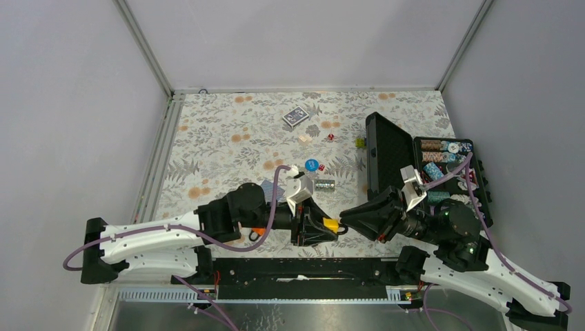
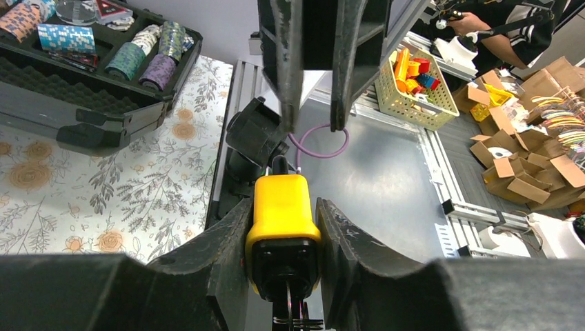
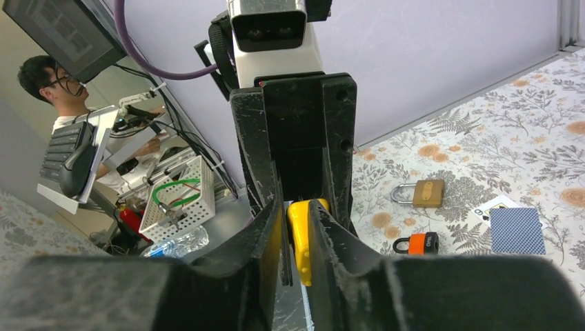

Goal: Lock with the key
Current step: Lock the lock.

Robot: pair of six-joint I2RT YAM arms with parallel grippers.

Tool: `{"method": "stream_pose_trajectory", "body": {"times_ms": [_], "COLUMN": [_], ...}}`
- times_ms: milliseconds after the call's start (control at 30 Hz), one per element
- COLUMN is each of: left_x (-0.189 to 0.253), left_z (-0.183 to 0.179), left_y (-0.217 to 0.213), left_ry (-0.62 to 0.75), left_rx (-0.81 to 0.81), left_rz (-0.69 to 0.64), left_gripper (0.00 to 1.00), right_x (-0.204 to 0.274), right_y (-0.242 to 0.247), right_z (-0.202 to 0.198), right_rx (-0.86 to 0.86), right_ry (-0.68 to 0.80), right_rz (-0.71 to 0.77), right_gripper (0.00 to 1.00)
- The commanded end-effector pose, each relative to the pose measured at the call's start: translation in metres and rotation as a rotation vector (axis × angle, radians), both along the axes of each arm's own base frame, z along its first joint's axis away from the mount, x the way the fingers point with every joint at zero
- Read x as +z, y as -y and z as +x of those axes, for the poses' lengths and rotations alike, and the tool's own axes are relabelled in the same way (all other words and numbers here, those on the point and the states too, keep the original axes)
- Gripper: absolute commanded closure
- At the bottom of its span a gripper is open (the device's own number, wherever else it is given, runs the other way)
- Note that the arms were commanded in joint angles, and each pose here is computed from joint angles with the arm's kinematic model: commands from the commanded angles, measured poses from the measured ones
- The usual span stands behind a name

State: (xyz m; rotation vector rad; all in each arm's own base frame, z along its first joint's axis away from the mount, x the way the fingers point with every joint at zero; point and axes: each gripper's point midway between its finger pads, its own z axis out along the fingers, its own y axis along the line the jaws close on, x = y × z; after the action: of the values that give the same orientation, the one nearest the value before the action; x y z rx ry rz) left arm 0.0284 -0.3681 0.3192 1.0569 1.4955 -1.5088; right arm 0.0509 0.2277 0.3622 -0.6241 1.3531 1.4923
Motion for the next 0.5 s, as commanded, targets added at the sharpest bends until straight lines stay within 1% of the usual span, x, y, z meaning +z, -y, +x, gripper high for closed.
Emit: {"method": "stream_pose_trajectory", "body": {"times_ms": [0, 67, 167, 267, 367, 467], "left_x": [0.029, 0.032, 0.042, 0.056, 0.069, 0.073], "left_z": [-0.003, -0.003, -0.005, -0.007, -0.009, -0.009], "left_y": [-0.003, -0.004, -0.009, -0.016, -0.024, -0.026], "left_ry": [0.043, 0.045, 0.051, 0.061, 0.071, 0.078], "left_rx": [-0.013, -0.011, -0.012, -0.013, -0.012, -0.011], "left_rz": [-0.115, -0.123, -0.155, -0.199, -0.238, -0.25], "left_gripper": [1.0, 1.0, 1.0, 1.0, 1.0, 1.0], "right_x": [0.011, 0.008, 0.003, -0.011, -0.014, -0.016], "right_y": [-0.001, 0.0, 0.001, -0.001, -0.002, -0.004], "right_z": [-0.002, -0.002, -0.002, -0.003, -0.006, -0.009], "right_rx": [0.016, 0.01, 0.01, 0.018, 0.039, 0.063], "right_ry": [0.019, 0.025, 0.032, 0.016, 0.013, 0.008], "right_rz": [0.036, 0.017, -0.018, -0.079, -0.092, -0.099], "right_gripper": [0.67, 0.61, 0.57, 0.56, 0.55, 0.55]}}
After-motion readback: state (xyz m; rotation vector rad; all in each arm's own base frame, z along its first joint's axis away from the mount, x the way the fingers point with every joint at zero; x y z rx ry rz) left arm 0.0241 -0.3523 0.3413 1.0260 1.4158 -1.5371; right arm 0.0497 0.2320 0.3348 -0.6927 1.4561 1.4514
